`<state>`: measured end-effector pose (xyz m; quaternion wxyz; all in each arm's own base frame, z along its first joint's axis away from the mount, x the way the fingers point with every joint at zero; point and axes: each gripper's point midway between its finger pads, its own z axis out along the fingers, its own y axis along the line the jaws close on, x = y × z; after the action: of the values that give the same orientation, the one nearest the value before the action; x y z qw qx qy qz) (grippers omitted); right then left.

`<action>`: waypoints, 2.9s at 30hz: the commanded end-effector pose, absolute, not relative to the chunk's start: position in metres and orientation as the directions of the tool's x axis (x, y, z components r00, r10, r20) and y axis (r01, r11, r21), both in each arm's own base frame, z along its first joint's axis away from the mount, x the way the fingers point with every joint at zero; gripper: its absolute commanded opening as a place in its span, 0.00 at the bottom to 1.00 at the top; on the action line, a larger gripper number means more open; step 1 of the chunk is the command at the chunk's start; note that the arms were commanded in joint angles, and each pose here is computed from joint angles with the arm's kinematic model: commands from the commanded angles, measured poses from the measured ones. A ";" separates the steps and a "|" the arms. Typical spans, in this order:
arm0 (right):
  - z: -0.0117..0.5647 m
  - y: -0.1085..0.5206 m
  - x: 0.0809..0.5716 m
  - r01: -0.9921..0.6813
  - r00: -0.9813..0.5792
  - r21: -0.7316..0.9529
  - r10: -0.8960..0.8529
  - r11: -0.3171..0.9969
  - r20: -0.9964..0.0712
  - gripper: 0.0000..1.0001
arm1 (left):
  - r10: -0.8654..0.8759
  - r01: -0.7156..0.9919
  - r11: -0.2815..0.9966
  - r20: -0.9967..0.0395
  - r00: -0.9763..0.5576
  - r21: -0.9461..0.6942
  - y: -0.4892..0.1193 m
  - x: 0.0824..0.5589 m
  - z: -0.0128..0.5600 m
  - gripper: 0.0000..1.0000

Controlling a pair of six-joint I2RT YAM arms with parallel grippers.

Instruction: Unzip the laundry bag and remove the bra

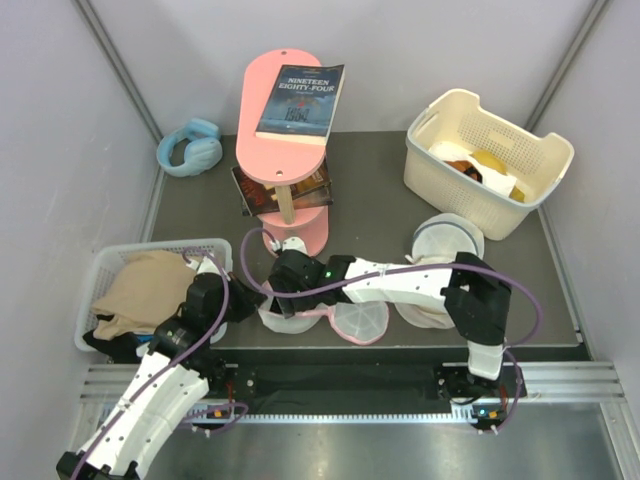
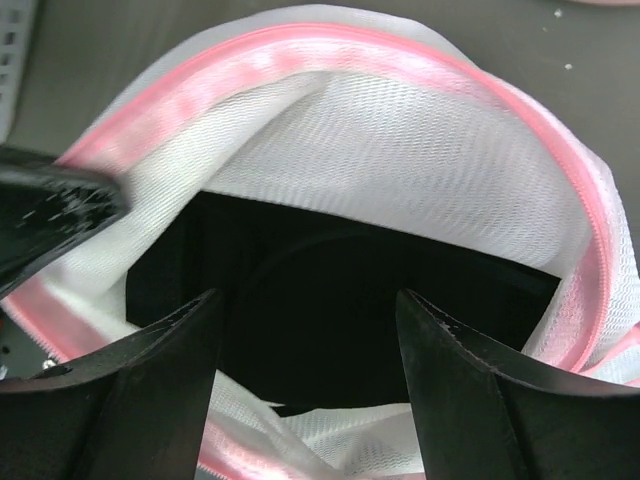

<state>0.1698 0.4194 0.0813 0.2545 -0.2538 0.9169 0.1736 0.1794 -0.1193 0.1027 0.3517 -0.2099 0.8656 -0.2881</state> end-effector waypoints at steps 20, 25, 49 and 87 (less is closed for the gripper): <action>0.165 0.417 0.198 -0.511 -0.682 0.273 -0.191 0.815 -0.706 0.00 | -0.532 -0.100 0.746 -0.501 -0.682 -0.658 -0.128 0.184 0.129 0.00; 0.206 0.409 0.199 -0.505 -0.660 0.322 -0.118 0.800 -0.742 0.00 | -0.508 -0.108 0.778 -0.517 -0.689 -0.619 -0.124 0.187 0.131 0.04; 0.367 0.315 0.232 -0.372 -0.468 0.441 0.246 0.817 -0.849 0.00 | -0.489 -0.148 0.812 -0.519 -0.701 -0.565 -0.119 0.193 0.117 0.02; 0.426 -0.040 0.445 0.256 -0.215 0.304 0.360 0.918 -0.908 0.00 | -0.502 -0.200 0.846 -0.613 -0.610 -0.494 -0.103 0.228 0.134 0.00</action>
<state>0.4442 -0.0295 0.4111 0.5721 0.2062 0.7923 0.0493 0.2091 -0.1048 0.1112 0.3509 -0.1969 0.8955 -0.1899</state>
